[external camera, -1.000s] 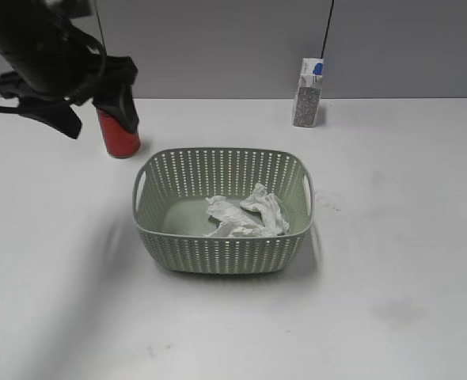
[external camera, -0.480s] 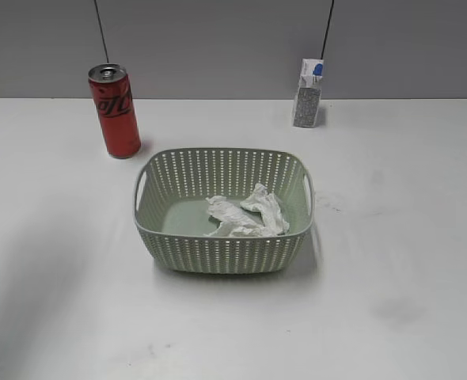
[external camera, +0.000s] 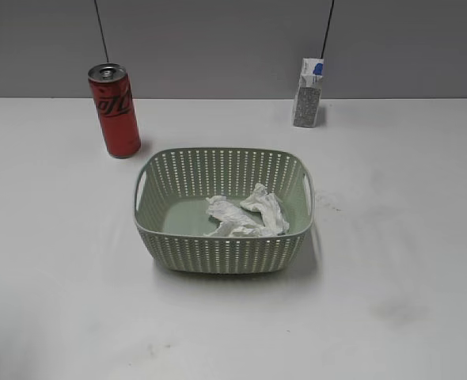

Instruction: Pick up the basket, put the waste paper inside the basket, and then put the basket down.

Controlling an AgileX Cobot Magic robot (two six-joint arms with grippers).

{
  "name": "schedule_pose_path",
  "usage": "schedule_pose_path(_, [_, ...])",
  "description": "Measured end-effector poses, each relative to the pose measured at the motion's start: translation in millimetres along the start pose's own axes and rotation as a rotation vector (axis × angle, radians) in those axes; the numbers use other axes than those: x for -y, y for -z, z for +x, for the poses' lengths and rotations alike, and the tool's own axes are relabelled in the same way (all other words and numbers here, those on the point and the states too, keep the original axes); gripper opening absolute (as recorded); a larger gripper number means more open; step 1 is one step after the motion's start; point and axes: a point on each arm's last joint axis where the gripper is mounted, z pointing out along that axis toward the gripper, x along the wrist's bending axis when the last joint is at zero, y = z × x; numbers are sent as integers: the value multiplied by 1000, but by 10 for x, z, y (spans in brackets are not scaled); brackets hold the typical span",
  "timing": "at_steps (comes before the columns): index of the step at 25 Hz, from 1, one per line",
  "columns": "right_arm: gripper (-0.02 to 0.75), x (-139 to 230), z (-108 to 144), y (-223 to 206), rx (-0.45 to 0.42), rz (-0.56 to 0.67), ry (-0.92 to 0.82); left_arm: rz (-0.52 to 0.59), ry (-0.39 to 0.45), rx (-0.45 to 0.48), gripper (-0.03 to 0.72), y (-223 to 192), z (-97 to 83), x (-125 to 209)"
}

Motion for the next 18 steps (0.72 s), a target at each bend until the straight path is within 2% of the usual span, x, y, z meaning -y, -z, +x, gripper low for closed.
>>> schedule_pose_path(9, [573, -1, 0, 0, 0, -1, 0, -102, -23, -23, 585, 91, 4, 903])
schedule_pose_path(18, [573, -1, 0, 0, 0, -1, 0, -313, -41, -26, 566, 316, -21, 1222])
